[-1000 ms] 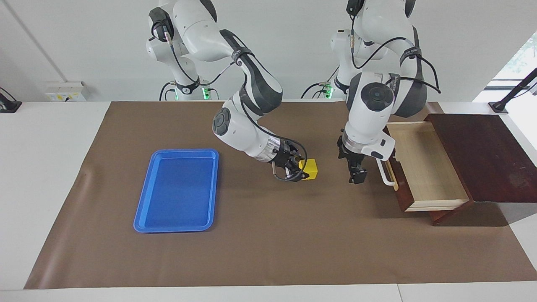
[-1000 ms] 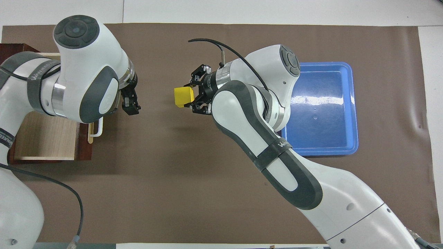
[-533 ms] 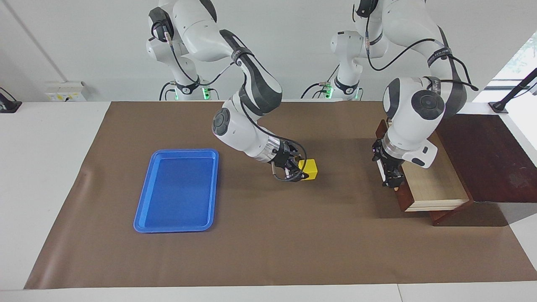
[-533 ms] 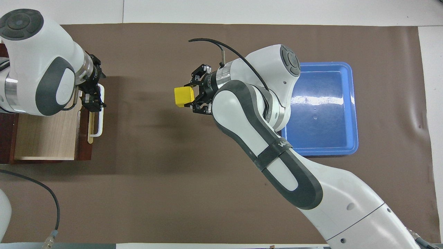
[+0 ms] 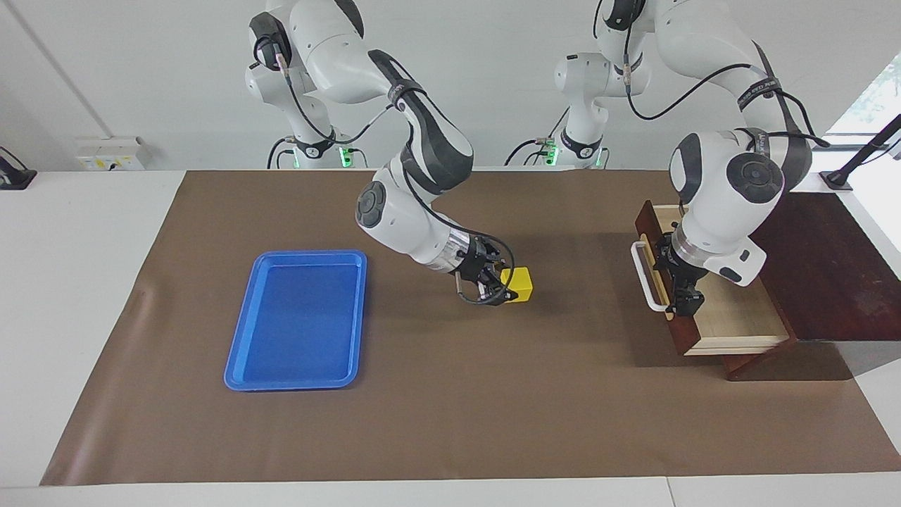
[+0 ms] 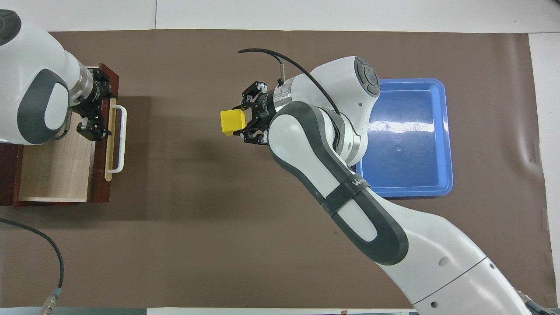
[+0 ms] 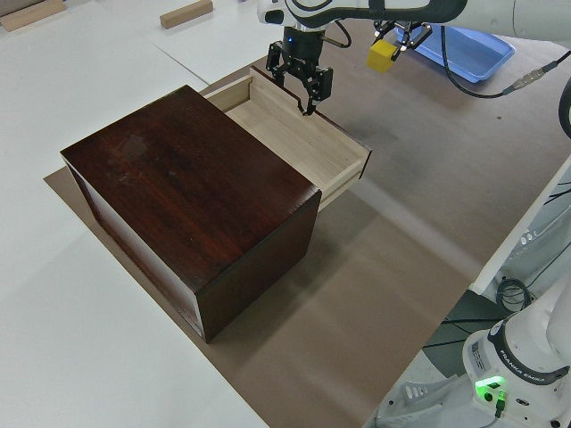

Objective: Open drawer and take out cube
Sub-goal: 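Carry the yellow cube with the right gripper and lower it into the tray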

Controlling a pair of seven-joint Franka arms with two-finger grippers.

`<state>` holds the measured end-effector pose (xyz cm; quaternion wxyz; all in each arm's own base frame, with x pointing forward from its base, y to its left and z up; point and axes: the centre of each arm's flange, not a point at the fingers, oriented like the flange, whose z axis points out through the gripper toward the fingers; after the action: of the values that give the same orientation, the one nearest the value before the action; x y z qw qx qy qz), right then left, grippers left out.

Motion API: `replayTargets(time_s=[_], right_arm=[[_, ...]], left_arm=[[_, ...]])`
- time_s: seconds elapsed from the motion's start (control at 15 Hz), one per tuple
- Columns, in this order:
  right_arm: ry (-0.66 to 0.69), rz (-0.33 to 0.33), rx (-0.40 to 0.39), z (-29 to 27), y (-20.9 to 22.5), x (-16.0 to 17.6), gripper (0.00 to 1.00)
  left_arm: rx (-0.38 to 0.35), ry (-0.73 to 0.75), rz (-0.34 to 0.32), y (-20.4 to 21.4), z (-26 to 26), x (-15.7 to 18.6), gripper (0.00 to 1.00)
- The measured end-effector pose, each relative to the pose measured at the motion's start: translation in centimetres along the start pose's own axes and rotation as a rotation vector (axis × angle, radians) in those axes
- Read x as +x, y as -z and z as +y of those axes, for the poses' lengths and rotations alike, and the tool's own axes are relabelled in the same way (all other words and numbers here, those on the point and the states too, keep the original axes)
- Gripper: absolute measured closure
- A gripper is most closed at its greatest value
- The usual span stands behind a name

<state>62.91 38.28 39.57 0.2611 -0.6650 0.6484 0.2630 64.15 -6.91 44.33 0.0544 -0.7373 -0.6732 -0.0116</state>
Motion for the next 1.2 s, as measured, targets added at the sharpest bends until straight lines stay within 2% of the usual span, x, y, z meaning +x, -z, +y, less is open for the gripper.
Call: replayTargets(time_s=[0.4,0.6,0.87,1.2], right_arm=[[-0.008,0.001,0.009,-0.4,0.5,0.5,0.44],[-0.027,0.002,0.039,-2.4,3.2,3.5,0.44],[-0.006,-0.008,0.004,-5.4,9.8,11.3,0.44],[-0.063,-0.045,-0.003,-6.9,19.8,22.8,0.44]], left_arm=[[-0.001,0.003,0.026,-0.2,-0.2,6.7,0.00],[0.003,0.020,0.036,-0.5,-0.6,10.0,0.00],[-0.015,0.055,0.032,-0.8,-1.1,14.4,0.00],[-0.019,0.011,0.028,-0.8,-1.1,14.6,0.00]])
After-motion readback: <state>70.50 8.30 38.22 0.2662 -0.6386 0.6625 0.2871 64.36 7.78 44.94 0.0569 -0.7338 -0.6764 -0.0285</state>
